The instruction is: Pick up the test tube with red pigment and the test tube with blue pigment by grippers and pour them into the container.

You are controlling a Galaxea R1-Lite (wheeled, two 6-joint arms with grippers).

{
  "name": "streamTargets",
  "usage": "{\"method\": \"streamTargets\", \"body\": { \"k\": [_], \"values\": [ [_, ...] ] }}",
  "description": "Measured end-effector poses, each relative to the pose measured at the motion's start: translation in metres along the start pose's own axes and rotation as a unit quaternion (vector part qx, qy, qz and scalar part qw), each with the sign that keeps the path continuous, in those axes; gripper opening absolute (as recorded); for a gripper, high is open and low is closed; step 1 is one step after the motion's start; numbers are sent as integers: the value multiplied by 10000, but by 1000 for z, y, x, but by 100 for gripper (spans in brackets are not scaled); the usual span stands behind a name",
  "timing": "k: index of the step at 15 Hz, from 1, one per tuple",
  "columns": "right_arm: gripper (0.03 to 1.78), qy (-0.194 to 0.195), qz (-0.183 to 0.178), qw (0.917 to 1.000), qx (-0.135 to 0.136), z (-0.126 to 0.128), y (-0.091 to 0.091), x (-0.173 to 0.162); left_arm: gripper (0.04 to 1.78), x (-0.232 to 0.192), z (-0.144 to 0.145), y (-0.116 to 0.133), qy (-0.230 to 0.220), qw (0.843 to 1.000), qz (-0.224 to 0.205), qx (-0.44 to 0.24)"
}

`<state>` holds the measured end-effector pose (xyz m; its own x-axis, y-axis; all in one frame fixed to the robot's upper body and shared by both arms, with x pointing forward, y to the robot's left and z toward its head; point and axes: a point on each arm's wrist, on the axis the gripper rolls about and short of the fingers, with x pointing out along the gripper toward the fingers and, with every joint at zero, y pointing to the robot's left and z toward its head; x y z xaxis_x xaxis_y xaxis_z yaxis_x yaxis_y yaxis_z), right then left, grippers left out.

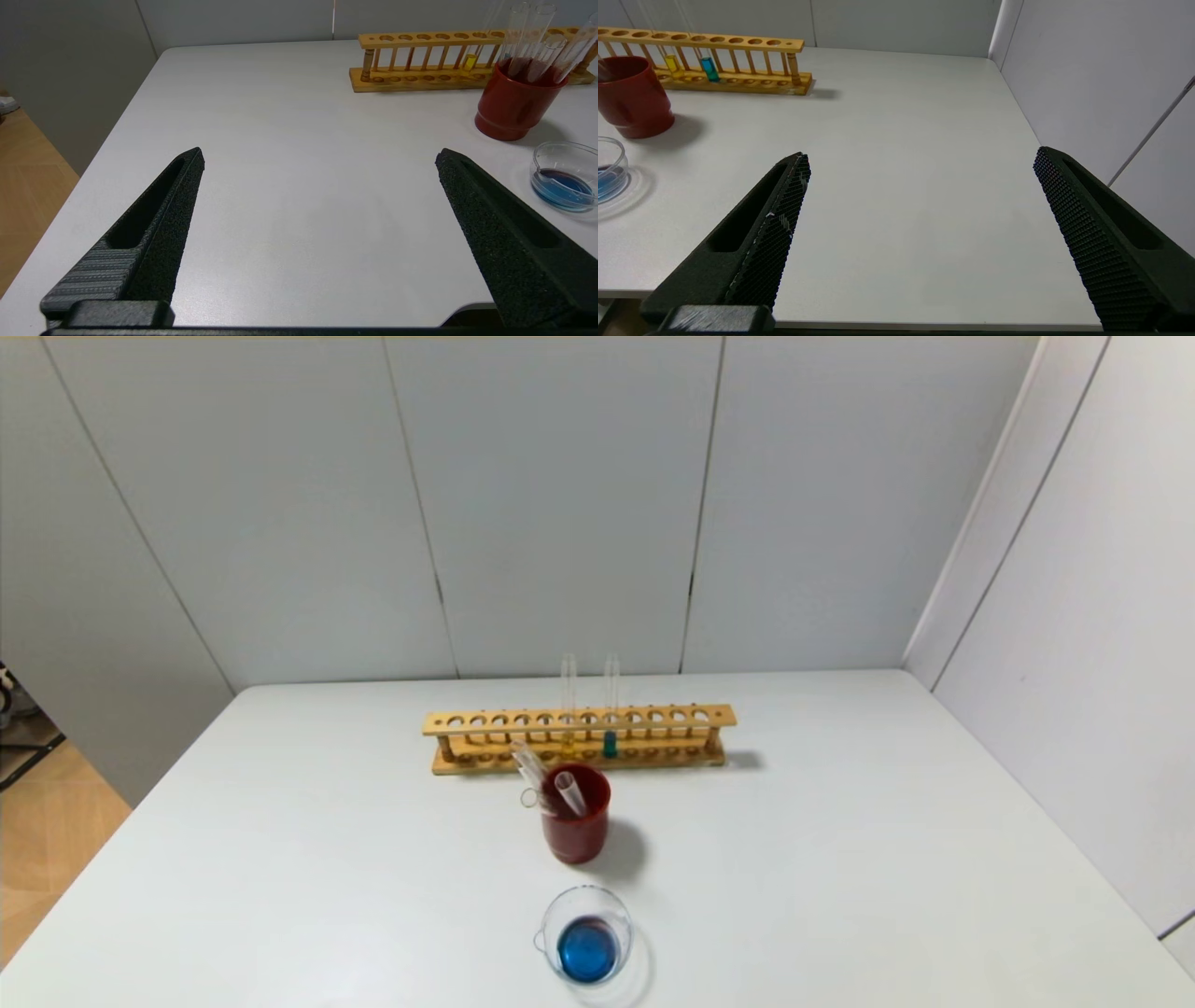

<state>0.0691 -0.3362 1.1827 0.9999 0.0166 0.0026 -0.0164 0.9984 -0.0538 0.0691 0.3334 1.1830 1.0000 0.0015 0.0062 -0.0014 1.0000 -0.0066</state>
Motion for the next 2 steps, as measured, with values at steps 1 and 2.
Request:
{"method": "streamTargets", "body": {
  "k": [1,2],
  "values": [
    [174,0,0,10000,-4,0,0,0,175,0,0,0,-2,10000,2,0],
    [174,5,-10,10000,12,0,0,0,175,0,0,0,-2,10000,0,-2]
  ]
}}
